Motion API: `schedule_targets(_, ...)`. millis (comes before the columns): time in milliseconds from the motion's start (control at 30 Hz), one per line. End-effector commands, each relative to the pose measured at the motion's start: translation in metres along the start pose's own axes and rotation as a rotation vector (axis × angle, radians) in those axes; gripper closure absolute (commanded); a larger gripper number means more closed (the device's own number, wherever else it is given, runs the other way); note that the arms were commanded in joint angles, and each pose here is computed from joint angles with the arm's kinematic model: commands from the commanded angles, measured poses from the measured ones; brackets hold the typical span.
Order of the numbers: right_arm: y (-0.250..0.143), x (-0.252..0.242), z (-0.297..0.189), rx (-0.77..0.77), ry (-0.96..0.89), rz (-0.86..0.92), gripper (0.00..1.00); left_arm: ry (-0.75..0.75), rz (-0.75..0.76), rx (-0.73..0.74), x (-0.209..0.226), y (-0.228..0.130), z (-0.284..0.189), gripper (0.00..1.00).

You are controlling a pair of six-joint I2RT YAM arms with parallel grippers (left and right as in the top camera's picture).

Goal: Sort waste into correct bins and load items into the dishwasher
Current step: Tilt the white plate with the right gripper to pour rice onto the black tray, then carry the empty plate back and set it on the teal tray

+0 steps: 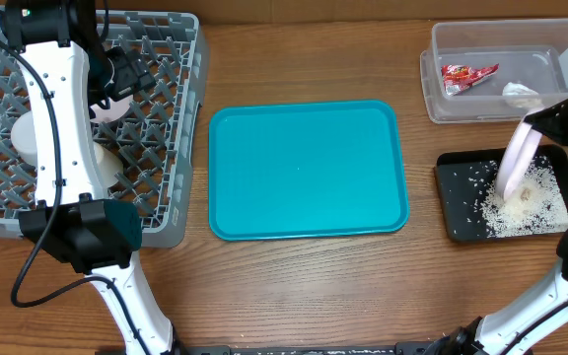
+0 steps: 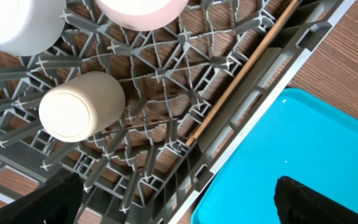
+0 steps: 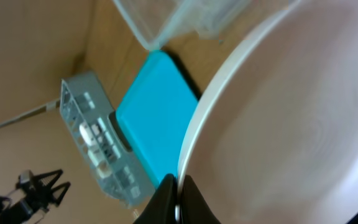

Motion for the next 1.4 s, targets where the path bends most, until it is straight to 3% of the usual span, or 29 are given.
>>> schedule_targets(0, -0.001, 0.005, -0.007, -0.015, 0.071, -0.130, 0.96, 0.006, 0.007, -0.040, 0.002, -0.002, -0.013, 0.00)
schedule_targets(133, 0.003, -0.001, -0.009, -0.035, 0.025, -0.026, 0.96, 0.006, 0.007, -0.040, 0.002, -0.002, -0.013, 0.00)
schedule_targets(200, 0.005, 0.002, -0.010, -0.048, 0.061, -0.132, 0.96, 0.006, 0.007, -0.040, 0.002, -0.002, -0.013, 0.00)
schedule_targets(300, 0.002, 0.002, -0.010, -0.025, 0.074, -0.075, 0.96, 0.006, 0.007, -0.040, 0.002, -0.002, -0.013, 0.00)
schedule_targets(400, -0.003, 0.010, -0.014, -0.013, 0.196, -0.244, 0.96, 0.006, 0.007, -0.040, 0.002, -0.002, -0.013, 0.00)
schedule_targets(500, -0.003, 0.010, -0.015, -0.005, 0.213, -0.152, 0.96, 0.006, 0.007, -0.040, 0.002, -0.002, -0.013, 0.00)
schedule_targets(600, -0.006, 0.016, -0.020, -0.021, 0.266, -0.227, 0.96, 0.006, 0.007, -0.040, 0.002, -0.002, -0.013, 0.00)
schedule_targets(900, -0.003, 0.008, -0.021, -0.016, 0.195, -0.014, 0.96, 0.006, 0.007, -0.040, 0.002, -0.002, -0.013, 0.00)
schedule_targets(1000, -0.001, 0.004, -0.021, -0.034, 0.150, -0.038, 0.96, 0.006, 0.007, -0.040, 0.002, -0.002, -0.013, 0.00)
schedule_targets(1100, -0.001, -0.004, -0.021, -0.037, 0.063, 0.107, 0.96, 0.006, 0.007, -0.040, 0.002, -0.002, -0.013, 0.00)
schedule_targets(1200, 0.002, -0.004, -0.020, -0.055, 0.049, 0.059, 0.96, 0.006, 0.007, -0.040, 0.002, -0.002, -0.013, 0.00)
schedule_targets(1267, -0.002, -0.004, -0.020, -0.035, 0.044, 0.147, 0.96, 0.006, 0.007, -0.040, 0.002, -0.002, -0.013, 0.00)
schedule_targets(1367, -0.002, 0.004, -0.021, -0.047, 0.111, 0.007, 0.96, 0.006, 0.007, -0.040, 0.002, -0.002, -0.013, 0.00)
Point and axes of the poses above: each gripper's point midway between its finger pads, its own z axis out along the fingers, its own x axis along the line the jaws close on, y = z × x, the point moved 9 cm from there along -z, back along the fingers, and after that the axes turned 12 degrees about z, right-handed, at the moved point
